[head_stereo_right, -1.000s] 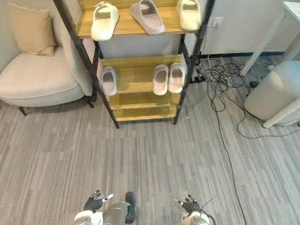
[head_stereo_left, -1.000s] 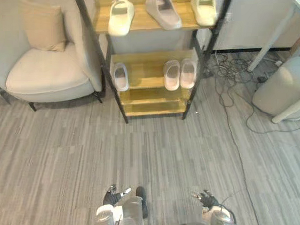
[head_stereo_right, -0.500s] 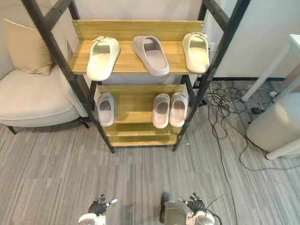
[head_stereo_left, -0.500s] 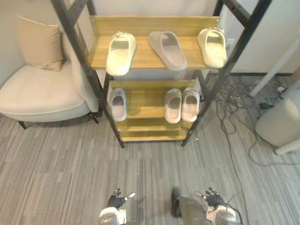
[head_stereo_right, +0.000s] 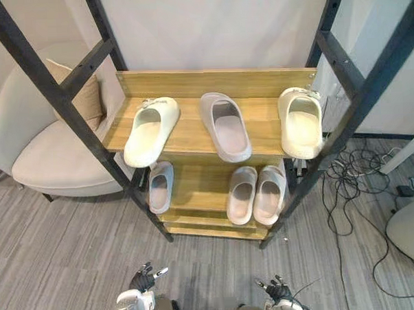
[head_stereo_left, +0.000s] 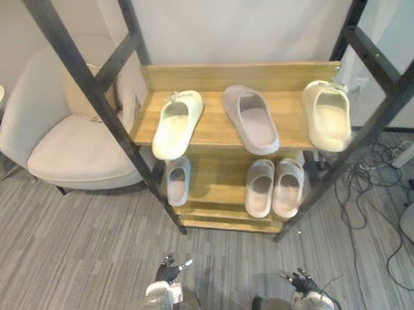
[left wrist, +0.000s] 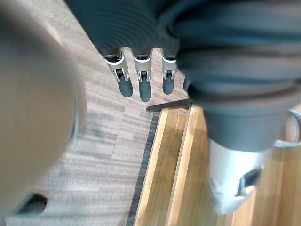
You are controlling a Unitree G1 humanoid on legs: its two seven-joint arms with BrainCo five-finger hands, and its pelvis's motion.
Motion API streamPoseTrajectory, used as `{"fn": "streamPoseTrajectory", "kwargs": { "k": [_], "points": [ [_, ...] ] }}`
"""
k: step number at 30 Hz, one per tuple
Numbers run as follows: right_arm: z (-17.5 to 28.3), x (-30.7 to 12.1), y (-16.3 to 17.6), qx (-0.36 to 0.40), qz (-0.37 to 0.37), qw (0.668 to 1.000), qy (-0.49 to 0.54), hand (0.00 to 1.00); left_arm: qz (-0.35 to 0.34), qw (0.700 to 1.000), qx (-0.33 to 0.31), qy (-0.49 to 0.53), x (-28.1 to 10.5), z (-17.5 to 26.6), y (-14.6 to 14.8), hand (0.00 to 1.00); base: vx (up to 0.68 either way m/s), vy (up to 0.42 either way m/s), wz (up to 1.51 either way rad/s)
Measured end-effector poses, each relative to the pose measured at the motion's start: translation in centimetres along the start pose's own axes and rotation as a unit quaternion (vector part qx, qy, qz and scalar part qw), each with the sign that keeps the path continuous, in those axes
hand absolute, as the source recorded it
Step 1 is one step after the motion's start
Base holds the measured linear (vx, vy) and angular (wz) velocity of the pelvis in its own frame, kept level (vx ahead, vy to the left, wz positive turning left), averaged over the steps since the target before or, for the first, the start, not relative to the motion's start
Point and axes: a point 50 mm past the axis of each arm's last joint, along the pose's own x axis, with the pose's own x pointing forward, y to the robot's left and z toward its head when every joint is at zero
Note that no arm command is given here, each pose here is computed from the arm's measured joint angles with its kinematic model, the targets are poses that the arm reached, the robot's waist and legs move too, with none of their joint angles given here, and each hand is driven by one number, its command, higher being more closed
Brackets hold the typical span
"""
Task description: Organize the slippers on the shoe rack
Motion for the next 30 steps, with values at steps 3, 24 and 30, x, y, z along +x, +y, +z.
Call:
{"fn": "streamPoseTrajectory", "kwargs": {
  "k": [3, 24, 30],
  "points": [
    [-0.7, 0.0, 0.5, -0.007, 0.007, 1.0, 0.019, 0.0, 0.012, 1.0, 0.01, 0.008, 0.0, -0.3, 1.2, 0.0, 0.2, 0.131, 0.08],
    [-1.4, -0.2, 0.6, -0.042, 0.02, 0.999, 0.027, 0.0, 0.008, 0.996, 0.068, 0.051, -0.5, -2.4, 2.2, 0.0, 0.02, -0.003, -0.1],
    [-1.5, -0.3, 1.0, -0.046, 0.023, 0.998, 0.026, 0.0, 0.01, 0.996, 0.069, 0.055, -0.6, -2.7, 2.4, 0.0, 0.03, -0.039, -0.06]
  ]
}}
